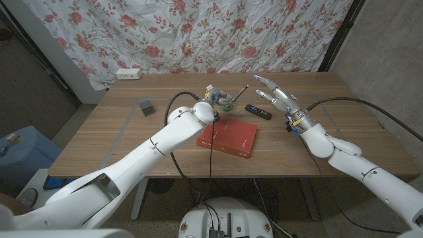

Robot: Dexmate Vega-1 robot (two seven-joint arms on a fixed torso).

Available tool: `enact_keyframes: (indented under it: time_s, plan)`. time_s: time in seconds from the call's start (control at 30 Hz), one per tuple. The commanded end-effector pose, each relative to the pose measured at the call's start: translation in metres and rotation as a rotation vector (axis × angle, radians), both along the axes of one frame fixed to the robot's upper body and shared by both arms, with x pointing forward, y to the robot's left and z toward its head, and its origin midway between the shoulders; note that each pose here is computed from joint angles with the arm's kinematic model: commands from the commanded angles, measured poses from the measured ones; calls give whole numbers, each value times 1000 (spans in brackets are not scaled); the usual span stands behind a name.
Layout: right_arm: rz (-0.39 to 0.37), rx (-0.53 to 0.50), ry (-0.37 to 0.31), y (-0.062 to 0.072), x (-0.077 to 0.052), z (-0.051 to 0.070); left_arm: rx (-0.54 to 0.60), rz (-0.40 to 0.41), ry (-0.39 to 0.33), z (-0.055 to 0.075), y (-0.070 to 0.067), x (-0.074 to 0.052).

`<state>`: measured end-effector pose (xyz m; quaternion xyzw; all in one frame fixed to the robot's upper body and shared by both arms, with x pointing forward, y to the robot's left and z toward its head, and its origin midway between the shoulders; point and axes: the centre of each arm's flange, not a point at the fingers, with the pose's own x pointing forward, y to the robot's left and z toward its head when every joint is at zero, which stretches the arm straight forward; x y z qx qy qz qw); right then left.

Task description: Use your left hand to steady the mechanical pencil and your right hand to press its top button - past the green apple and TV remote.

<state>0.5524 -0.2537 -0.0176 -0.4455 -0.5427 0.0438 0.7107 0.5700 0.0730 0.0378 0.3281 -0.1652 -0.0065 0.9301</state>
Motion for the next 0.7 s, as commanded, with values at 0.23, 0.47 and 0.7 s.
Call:
enact_keyframes:
  time_s: [0.23,0.47,0.7]
  plan:
    - [-16,-57,41,7,-3,1,19,-6,3,1,1,1]
    - [-15,-61,51,8,-1,0,16,-1,4,0,1,1]
    - [-10,-64,62,10,2,-1,15,-6,1,0,2,1]
